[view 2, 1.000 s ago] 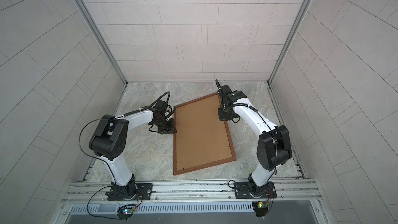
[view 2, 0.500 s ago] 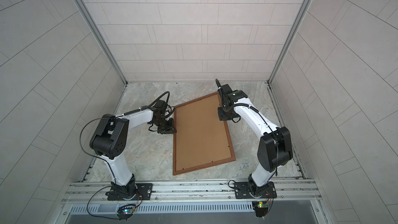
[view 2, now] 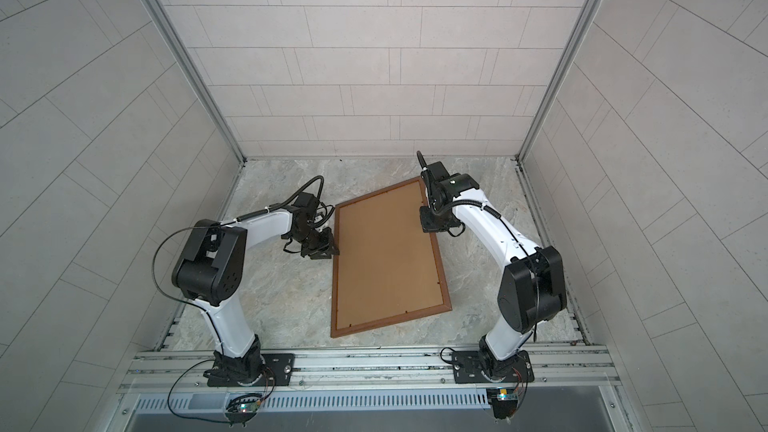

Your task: Put the photo into the frame

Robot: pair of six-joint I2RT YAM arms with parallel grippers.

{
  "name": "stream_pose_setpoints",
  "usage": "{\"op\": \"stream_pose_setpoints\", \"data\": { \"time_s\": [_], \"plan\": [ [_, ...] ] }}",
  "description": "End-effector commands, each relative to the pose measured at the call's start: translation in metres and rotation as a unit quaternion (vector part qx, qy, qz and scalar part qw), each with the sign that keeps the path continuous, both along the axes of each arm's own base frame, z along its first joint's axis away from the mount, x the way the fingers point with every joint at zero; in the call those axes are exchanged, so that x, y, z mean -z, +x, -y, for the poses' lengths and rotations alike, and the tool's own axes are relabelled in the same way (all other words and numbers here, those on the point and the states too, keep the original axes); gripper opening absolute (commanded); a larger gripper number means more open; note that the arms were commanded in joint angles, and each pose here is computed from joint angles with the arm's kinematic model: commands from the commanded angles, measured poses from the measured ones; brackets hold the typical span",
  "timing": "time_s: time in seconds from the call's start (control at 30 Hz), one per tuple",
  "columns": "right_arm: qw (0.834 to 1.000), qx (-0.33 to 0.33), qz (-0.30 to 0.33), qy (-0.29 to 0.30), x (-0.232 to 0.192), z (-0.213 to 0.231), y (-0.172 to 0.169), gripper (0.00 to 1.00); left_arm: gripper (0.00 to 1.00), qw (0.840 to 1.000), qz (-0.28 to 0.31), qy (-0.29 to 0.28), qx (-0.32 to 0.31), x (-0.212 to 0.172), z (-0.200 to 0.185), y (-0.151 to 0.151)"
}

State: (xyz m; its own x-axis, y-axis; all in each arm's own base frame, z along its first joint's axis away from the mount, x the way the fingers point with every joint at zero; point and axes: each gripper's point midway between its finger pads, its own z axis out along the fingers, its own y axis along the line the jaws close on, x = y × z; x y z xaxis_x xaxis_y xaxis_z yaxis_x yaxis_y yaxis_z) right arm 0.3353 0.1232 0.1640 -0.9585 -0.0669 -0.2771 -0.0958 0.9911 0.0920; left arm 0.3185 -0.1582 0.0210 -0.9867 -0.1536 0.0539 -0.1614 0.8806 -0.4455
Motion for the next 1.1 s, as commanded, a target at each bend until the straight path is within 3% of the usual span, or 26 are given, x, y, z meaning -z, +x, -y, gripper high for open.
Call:
{"op": "stream_pose_setpoints", "data": {
  "time_s": [0.0,0.27,0.47,0.73,0.9,1.07],
  "plan": [
    [0.998,-0.023,0.046,0.032,-0.038,-0.012,0.003,0.0,0.35,0.997,-0.005,0.073,-0.001,0.005,-0.031,-0.009],
    [0.998,-0.026,0.05,0.035,-0.04,-0.014,0.005,0.0,0.34,0.994,0.012,0.105,-0.022,-0.002,-0.046,-0.006],
    [0.998,-0.025,0.046,0.032,-0.033,-0.013,0.005,0.0,0.34,0.996,0.042,0.071,-0.039,-0.024,-0.044,0.004],
    [0.999,-0.016,0.016,0.042,0.001,-0.007,0.005,0.01,0.42,0.996,0.051,0.071,-0.036,-0.039,-0.048,0.008],
    [0.998,-0.008,-0.002,0.056,0.041,0.003,0.006,0.38,0.36,0.989,0.021,0.145,-0.026,-0.023,-0.074,-0.002],
    [0.993,-0.006,-0.023,0.113,0.071,-0.004,0.005,0.49,0.26,0.988,-0.003,0.152,-0.018,-0.002,-0.076,-0.011]
  ]
}}
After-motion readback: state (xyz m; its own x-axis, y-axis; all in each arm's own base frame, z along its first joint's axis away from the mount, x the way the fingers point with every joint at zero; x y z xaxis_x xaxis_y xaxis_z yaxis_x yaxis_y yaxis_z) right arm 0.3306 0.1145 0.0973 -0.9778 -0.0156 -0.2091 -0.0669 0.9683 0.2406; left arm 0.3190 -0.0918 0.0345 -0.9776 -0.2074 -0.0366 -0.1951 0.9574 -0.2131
